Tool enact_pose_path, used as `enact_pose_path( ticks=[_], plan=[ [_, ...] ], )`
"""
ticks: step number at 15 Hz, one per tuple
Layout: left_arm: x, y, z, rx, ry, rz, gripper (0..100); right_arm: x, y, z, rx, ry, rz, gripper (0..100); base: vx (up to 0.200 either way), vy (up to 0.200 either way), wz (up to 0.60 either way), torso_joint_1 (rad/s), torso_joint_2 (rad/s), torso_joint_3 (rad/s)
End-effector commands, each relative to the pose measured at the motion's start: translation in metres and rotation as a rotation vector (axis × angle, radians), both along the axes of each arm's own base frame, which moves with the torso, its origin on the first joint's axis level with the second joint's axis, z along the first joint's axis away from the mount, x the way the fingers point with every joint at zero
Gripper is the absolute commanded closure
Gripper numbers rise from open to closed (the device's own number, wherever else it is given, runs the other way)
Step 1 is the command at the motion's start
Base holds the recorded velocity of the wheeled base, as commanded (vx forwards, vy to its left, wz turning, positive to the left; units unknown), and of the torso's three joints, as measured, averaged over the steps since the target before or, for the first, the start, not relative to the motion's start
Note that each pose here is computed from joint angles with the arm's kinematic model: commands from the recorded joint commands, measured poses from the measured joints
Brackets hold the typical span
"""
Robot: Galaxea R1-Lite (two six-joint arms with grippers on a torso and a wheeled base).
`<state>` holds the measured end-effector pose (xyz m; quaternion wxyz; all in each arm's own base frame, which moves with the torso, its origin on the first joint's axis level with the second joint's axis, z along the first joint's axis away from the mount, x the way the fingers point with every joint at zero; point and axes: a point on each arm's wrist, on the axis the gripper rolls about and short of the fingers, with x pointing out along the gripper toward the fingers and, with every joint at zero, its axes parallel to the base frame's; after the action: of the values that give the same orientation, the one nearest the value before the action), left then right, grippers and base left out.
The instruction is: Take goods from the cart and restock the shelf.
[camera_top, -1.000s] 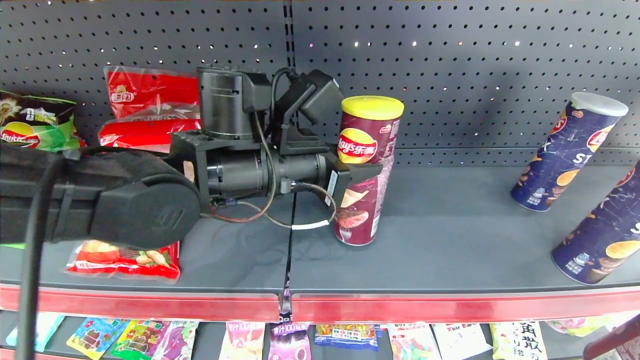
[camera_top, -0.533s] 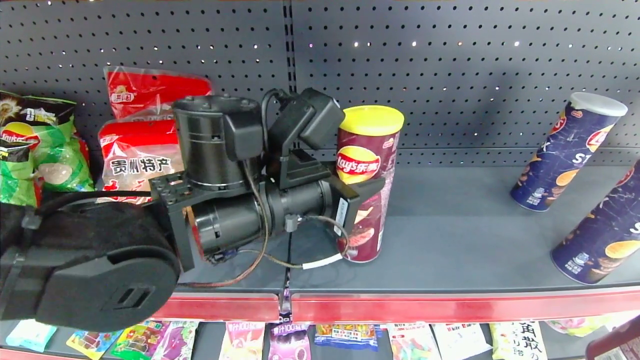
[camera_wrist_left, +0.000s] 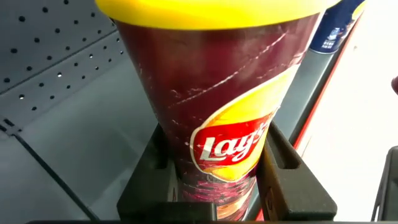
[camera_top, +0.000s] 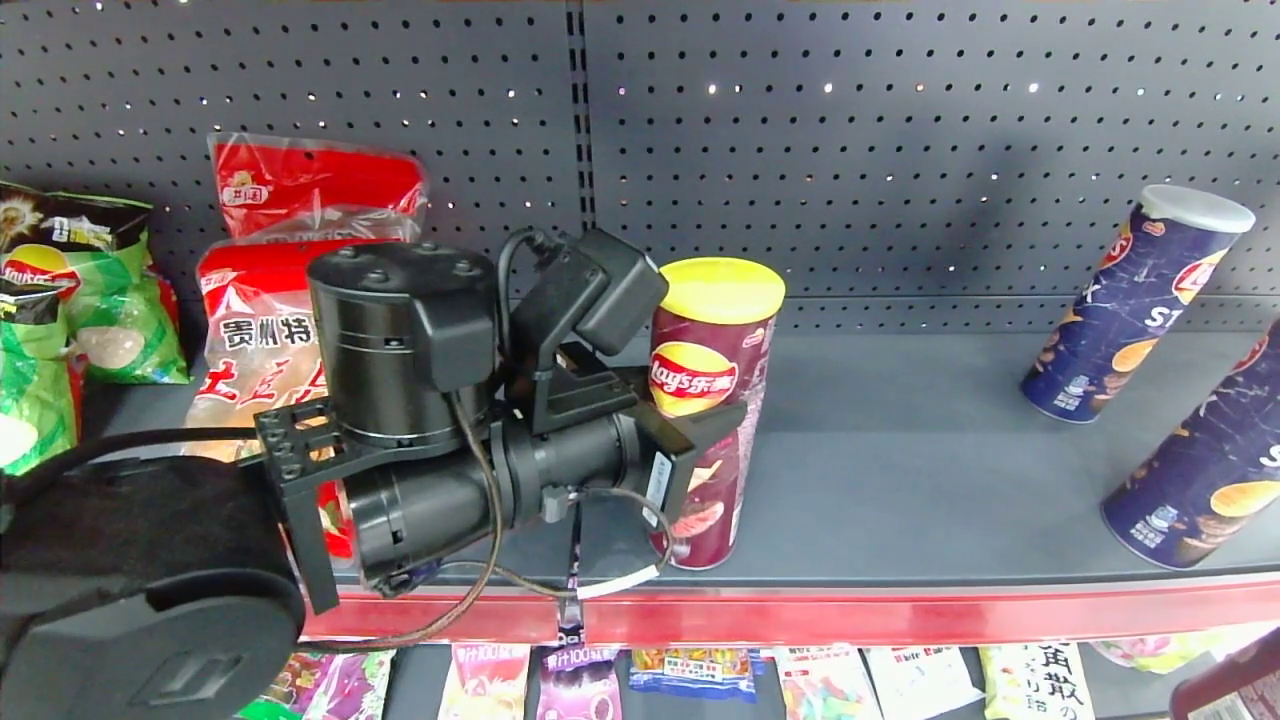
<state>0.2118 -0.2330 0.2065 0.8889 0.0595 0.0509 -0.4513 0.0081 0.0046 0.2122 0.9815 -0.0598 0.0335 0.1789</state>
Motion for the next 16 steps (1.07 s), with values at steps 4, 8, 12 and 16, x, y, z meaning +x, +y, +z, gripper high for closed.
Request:
enact_pose_path(
  ticks=[4,8,12,16],
  plan=[
    [-0.0037,-0.0032,-0.0027,-0.003,0.02,-0.016,100,0.0007,0.0002,-0.0003,-0.002,0.004,0.002,100,0.0,0.0,0.0,0.0,0.0,0.0],
    [-0.008,-0.0033,-0.0065,0.001,0.039,-0.022,100,0.0006,0.0002,0.0001,-0.001,0.002,0.002,100,0.0,0.0,0.0,0.0,0.0,0.0],
    [-0.0078,-0.0035,-0.0083,0.005,0.043,-0.022,100,0.0003,0.0001,0.0001,0.0,0.001,0.002,100,0.0,0.0,0.0,0.0,0.0,0.0],
    [-0.0083,-0.0036,-0.0078,0.005,0.04,-0.022,0,0.0006,0.0002,0.0001,0.0,0.003,0.0,100,0.0,0.0,0.0,0.0,0.0,0.0]
  ],
)
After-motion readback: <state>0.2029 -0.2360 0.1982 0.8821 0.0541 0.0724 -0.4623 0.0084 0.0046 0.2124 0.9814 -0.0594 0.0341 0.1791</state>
